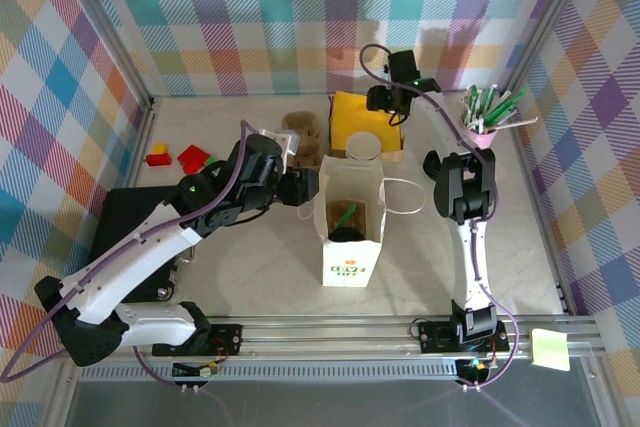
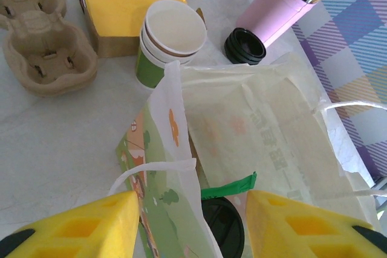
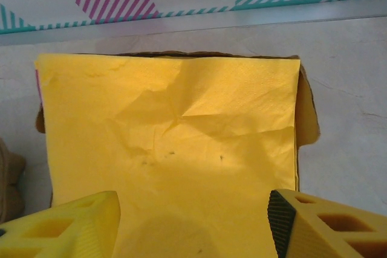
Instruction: Pack the takeout coffee
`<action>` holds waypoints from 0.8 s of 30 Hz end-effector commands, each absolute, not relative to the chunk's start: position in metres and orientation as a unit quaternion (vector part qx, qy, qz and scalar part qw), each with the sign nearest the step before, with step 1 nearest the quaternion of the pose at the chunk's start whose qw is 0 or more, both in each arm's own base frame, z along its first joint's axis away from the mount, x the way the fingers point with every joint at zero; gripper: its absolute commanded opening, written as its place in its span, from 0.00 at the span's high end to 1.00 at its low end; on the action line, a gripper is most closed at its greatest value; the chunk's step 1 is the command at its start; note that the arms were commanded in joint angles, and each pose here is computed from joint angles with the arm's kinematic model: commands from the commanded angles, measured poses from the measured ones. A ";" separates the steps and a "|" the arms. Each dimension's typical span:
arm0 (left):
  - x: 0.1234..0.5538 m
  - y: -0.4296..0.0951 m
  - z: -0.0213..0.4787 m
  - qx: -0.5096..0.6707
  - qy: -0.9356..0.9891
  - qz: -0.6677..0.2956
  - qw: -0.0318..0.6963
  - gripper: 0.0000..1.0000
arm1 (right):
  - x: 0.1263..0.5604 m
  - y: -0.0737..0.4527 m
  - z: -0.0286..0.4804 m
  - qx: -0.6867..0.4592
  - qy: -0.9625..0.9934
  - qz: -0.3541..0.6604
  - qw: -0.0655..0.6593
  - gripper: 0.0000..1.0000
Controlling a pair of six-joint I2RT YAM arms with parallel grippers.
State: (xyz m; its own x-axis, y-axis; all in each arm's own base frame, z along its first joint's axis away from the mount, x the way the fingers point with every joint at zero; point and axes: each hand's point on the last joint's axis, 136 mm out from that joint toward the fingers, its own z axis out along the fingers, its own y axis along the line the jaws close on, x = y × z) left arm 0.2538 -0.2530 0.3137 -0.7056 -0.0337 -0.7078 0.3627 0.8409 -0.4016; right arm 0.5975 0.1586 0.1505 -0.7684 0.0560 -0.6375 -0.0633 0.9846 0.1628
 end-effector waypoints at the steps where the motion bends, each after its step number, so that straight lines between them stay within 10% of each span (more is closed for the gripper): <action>1: 0.254 -0.242 0.322 0.092 0.880 -0.257 0.389 0.50 | 0.599 0.154 0.138 -0.003 0.942 0.084 0.324 0.33; 24: 0.251 -0.235 0.344 0.090 0.865 -0.266 0.416 0.53 | 0.610 0.158 0.071 0.009 0.955 0.113 0.272 0.35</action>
State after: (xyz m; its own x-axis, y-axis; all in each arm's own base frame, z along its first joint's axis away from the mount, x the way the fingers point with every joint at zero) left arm 0.2503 -0.2437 0.3290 -0.6687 -0.0492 -0.7419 0.3761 0.8384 -0.3945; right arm 0.6073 0.1559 0.0716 -0.8479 0.0606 -0.5267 -0.0489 0.9803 0.1914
